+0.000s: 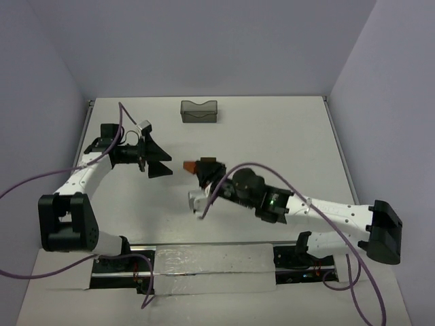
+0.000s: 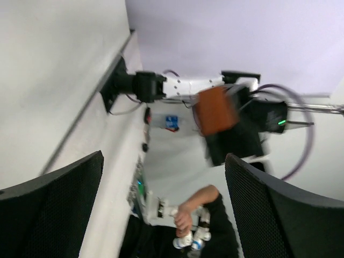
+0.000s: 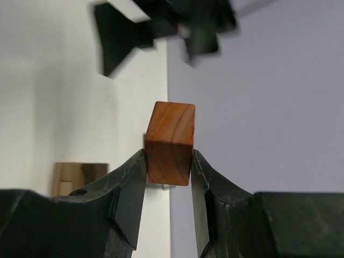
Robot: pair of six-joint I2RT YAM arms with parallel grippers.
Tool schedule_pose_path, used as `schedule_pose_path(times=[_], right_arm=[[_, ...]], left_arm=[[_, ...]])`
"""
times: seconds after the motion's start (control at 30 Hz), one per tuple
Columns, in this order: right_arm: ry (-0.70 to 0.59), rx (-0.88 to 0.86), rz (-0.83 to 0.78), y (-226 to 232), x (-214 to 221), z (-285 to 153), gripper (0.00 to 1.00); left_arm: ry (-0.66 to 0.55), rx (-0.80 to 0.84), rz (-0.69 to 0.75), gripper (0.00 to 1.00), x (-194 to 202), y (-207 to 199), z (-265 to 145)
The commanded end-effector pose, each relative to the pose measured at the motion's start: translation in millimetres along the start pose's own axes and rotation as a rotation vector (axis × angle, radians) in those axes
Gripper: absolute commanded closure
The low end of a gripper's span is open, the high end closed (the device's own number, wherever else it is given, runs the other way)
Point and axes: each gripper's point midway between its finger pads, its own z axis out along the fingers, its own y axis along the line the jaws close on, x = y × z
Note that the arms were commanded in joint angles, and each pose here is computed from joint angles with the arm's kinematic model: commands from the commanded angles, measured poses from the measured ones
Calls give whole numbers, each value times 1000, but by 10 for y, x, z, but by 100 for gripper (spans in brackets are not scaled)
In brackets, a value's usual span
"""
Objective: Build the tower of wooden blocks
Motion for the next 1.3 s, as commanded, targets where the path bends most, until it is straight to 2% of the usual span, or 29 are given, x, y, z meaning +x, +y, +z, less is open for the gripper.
schedule_pose_path(times=[0.0, 0.13, 0.2, 0.23, 0.27, 0.33, 0.47, 0.5, 0.63, 0.77, 0.9, 1.1, 1.27], right_arm=[[42, 8, 348, -502, 275, -114, 100], [76, -32, 483, -662, 566, -150, 100], [41, -82, 561, -661, 624, -166, 100], [71, -109, 602, -608, 771, -189, 99], [39, -132, 634, -656, 720, -184, 98], [64, -175, 708, -666, 831, -159, 97], [92, -320, 930, -534, 1030, -74, 97], [80, -319, 972, -640, 1019, -57, 97], [60, -380, 1088, -580, 1104, 40, 99], [62, -386, 1120, -388, 1183, 82, 100], [50, -387, 1102, -242, 1229, 82, 100], [-14, -505, 1067, 71, 1223, 108, 99], [-11, -538, 988, 226, 1319, 130, 98]], left_arm=[[-8, -24, 47, 1, -95, 49, -112], [-29, -29, 98, 1, -224, 64, -181], [-32, -29, 112, 1, -245, 73, -192], [-34, -35, 128, 1, -258, 82, -197], [-39, -53, 140, 1, -273, 105, -203], [-58, -92, 195, 1, -334, 117, -213], [-184, -254, 347, 1, -519, 102, -289], [-233, -281, 434, 1, -613, 48, -318], [-376, -370, 625, 1, -714, -156, -439], [-450, -434, 677, 1, -825, -189, -527], [-469, -476, 690, 1, -894, -139, -572], [-327, -447, 738, 1, -876, -20, -501], [-321, -484, 731, 1, -907, 32, -533]])
